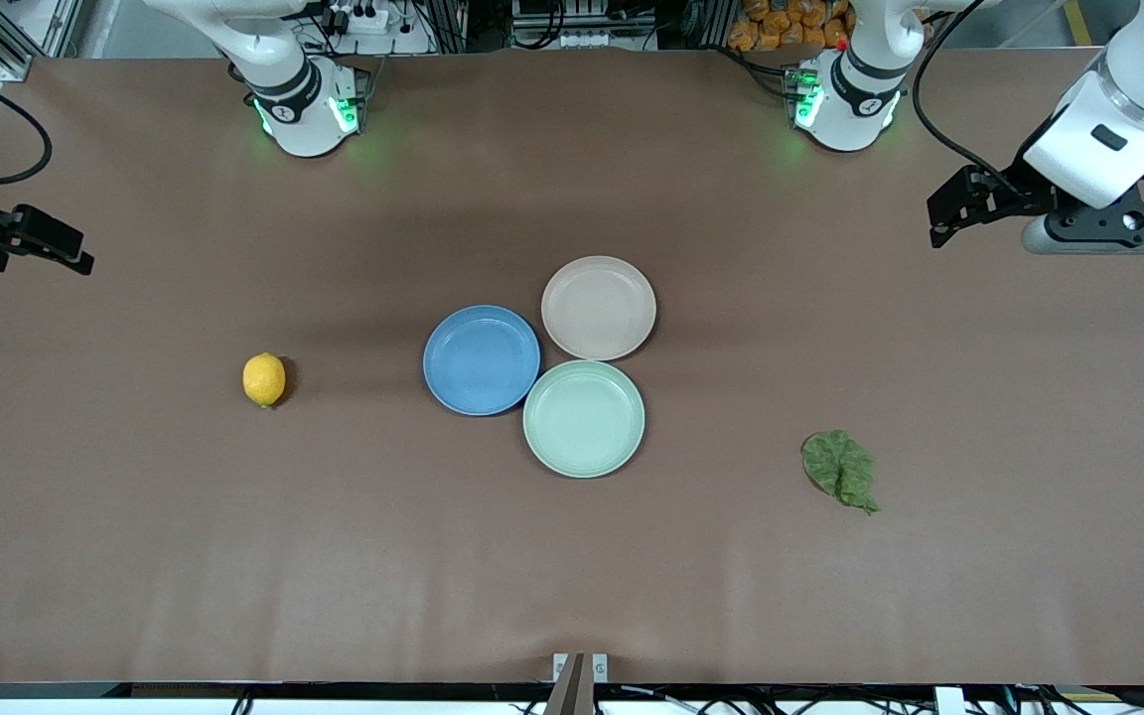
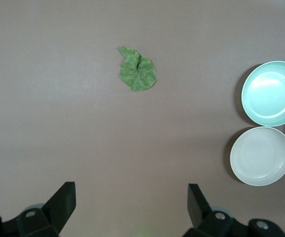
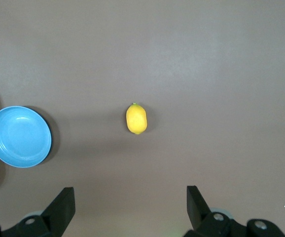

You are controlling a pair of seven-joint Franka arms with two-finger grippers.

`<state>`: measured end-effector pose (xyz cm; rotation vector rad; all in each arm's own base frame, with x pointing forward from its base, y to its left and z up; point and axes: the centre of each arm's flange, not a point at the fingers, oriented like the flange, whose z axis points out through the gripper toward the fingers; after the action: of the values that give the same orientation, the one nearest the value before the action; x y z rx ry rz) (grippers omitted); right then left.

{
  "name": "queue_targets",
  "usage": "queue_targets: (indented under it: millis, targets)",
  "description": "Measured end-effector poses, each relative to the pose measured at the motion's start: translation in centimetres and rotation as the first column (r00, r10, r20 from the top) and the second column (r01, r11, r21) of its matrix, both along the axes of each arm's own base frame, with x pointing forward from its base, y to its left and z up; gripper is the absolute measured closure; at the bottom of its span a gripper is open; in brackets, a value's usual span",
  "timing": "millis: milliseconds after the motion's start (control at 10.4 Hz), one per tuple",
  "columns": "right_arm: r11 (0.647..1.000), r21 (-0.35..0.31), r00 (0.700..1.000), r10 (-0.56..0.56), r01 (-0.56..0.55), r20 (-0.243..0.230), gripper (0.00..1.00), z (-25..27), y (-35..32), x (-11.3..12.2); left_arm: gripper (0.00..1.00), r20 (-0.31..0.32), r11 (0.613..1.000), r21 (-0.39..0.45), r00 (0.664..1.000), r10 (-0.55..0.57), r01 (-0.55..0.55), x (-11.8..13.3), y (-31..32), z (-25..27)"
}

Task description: Pick lemon and lettuce from blue and beige plates

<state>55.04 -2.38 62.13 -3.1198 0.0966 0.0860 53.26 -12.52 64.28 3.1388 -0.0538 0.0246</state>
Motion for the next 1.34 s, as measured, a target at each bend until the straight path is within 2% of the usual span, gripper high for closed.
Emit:
queue_targets:
  millis: [383, 1342]
  targets:
    - [1.0, 0.003, 1.0, 0.003, -0.003, -0.027, 0.0, -0.26, 0.14, -0.27, 0.0, 0.007, 1.0, -0.002, 1.0, 0.0, 0.0, 0.0, 0.0, 0.32]
    - [1.0, 0.003, 1.0, 0.003, -0.003, -0.029, 0.0, -0.28, 0.15, -0.28, 0.0, 0.007, 1.0, -0.002, 1.0, 0.0, 0.0, 0.01, 0.02, 0.33]
